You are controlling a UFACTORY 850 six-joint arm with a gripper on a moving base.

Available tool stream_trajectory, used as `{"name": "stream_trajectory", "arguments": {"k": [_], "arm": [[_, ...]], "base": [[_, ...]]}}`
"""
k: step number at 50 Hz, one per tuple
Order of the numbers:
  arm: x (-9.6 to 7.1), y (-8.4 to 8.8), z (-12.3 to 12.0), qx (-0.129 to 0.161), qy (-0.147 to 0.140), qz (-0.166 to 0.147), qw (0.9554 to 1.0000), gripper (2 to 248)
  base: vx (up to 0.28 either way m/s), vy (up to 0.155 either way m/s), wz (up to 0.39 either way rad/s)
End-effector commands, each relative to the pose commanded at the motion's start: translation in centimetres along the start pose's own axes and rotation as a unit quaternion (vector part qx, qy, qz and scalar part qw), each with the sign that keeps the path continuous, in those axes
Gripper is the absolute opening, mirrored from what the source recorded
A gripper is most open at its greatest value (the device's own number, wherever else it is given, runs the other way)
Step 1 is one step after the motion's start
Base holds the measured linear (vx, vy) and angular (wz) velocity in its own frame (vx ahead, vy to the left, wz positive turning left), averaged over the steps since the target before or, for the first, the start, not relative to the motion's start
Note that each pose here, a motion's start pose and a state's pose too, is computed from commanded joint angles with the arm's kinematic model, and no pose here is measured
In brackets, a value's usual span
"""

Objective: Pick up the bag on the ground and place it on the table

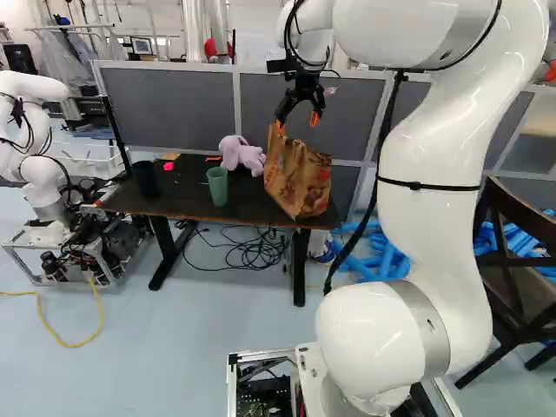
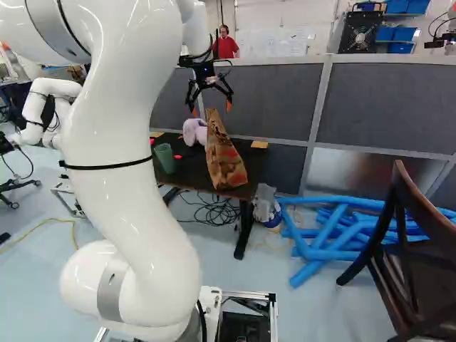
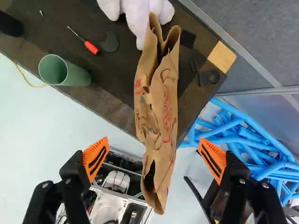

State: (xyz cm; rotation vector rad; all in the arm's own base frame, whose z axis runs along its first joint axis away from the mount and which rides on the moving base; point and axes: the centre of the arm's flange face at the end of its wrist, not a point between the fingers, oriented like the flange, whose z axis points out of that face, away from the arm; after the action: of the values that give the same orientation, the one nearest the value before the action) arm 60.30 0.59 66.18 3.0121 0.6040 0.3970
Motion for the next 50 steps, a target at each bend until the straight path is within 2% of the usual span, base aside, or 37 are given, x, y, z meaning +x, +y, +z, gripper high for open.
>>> {"name": "stream_trajectory", "arguments": {"k": [50], "arm": [[0.0, 0.0, 0.0, 0.0, 0.0, 0.0, 1.0, 247]], "base": [[-0.196, -0.002, 0.0]]}}
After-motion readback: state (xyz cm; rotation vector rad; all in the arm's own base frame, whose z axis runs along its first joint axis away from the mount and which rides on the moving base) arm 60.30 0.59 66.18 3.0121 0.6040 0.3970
